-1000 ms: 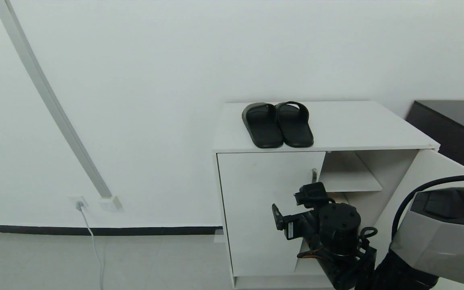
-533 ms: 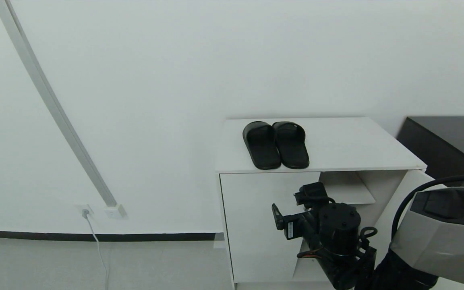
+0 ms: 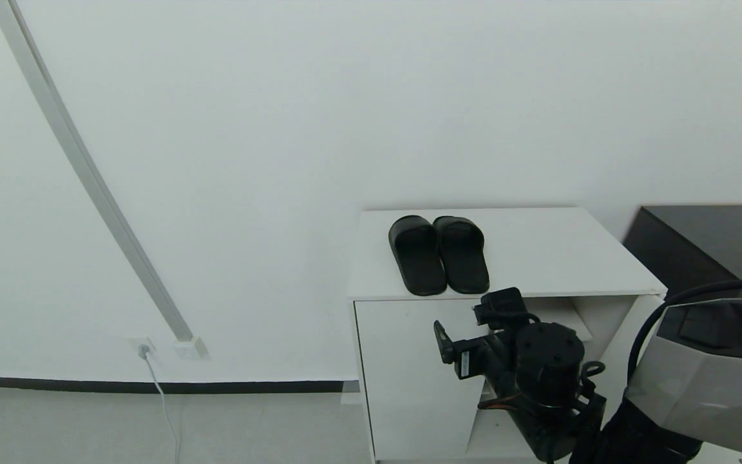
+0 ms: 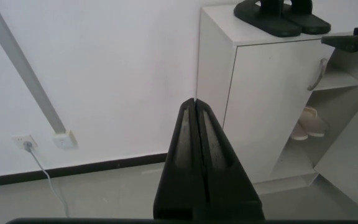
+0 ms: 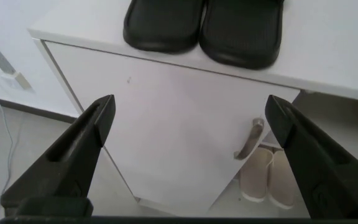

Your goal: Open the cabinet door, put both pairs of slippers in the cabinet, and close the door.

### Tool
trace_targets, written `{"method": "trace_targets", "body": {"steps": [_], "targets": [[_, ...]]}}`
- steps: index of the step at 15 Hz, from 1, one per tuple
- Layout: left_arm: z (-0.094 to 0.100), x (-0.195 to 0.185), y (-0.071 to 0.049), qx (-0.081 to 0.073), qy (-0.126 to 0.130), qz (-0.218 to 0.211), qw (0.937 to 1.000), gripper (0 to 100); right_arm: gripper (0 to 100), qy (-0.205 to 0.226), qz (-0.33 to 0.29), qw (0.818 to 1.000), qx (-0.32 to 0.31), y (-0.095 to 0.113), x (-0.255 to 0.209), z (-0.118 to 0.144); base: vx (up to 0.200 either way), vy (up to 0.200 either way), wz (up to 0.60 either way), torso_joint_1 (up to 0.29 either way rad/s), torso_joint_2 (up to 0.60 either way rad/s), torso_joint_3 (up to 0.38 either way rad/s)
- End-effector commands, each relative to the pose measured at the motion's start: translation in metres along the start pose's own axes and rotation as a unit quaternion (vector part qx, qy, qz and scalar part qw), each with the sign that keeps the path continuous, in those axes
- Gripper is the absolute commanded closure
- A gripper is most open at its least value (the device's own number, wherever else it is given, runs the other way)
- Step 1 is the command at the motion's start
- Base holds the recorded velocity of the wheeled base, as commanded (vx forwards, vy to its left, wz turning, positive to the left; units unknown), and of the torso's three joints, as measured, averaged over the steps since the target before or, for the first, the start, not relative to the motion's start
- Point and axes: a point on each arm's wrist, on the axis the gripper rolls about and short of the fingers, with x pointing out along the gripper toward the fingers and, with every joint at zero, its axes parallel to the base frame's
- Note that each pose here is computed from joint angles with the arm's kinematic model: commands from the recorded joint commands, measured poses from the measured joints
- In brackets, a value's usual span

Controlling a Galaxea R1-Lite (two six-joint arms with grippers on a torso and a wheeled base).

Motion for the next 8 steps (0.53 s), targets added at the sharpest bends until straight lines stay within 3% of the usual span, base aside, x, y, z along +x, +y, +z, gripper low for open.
{"method": "trace_targets", "body": {"steps": [1, 5, 6, 8], "targets": [[0.0, 0.0, 0.0, 0.0, 0.001, 0.0, 1.0, 100, 0, -0.009, -0.002, 1.0, 0.002, -0.002, 0.001, 0.002, 0.0, 0.0, 0.0, 0.032, -0.06, -0.032], [0.0, 0.0, 0.0, 0.001, 0.001, 0.0, 1.0, 100, 0, -0.046, -0.017, 0.999, -0.016, -0.007, 0.01, 0.036, 0.0, 0.0, 0.0, 0.0, 0.0, 0.0], [0.0, 0.0, 0.0, 0.001, 0.001, 0.0, 1.0, 100, 0, -0.042, -0.021, 0.999, -0.016, -0.008, 0.013, 0.043, 0.0, 0.0, 0.0, 0.0, 0.0, 0.0], [0.0, 0.0, 0.0, 0.001, 0.001, 0.0, 1.0, 100, 0, -0.006, -0.013, 1.0, 0.016, -0.001, 0.009, 0.083, 0.0, 0.0, 0.0, 0.0, 0.0, 0.0]]}}
